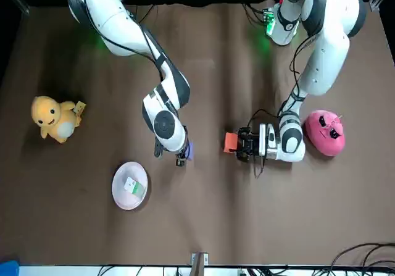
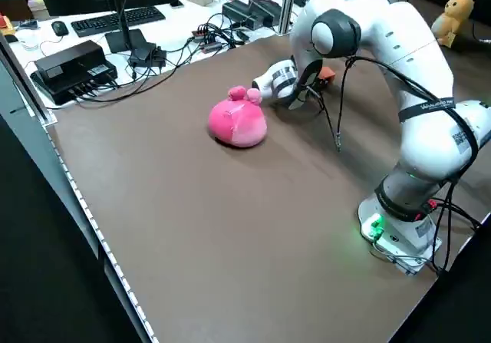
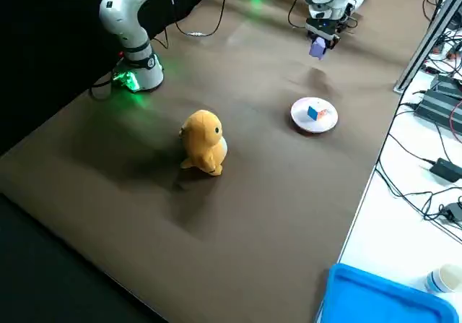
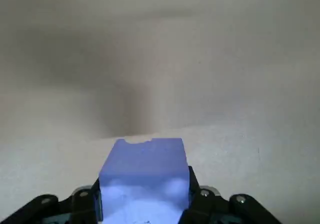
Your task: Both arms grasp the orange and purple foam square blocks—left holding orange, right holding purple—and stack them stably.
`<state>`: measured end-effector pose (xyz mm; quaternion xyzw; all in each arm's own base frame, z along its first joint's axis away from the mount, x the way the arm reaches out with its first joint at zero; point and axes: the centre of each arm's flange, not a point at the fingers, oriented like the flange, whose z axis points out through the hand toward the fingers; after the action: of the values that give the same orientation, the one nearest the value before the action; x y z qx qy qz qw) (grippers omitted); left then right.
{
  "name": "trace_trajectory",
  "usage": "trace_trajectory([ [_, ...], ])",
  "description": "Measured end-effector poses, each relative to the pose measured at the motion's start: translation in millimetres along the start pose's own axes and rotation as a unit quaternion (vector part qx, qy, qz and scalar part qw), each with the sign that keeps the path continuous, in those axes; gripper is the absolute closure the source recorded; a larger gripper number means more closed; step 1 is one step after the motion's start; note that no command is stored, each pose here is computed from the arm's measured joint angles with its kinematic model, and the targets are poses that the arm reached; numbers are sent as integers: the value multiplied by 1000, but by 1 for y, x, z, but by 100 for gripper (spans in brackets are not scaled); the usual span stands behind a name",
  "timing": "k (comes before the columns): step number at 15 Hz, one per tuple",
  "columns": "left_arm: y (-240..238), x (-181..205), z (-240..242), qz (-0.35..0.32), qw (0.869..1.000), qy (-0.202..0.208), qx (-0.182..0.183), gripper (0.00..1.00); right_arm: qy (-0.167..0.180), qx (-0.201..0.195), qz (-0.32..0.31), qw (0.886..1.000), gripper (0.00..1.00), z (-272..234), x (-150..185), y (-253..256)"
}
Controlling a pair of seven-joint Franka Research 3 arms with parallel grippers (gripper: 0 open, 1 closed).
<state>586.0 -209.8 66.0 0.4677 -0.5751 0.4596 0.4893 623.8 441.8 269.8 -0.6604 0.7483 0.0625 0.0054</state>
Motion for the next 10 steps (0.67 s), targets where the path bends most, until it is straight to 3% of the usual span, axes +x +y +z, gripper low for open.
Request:
trace_trajectory([
  [5, 3, 15, 89, 9, 1000, 25, 0, 37, 7, -8, 3, 1000, 41, -3, 4, -2],
  [10, 11, 9, 116, -2, 1000, 12, 9, 37, 11, -14, 1, 1000, 41, -10, 7, -4],
])
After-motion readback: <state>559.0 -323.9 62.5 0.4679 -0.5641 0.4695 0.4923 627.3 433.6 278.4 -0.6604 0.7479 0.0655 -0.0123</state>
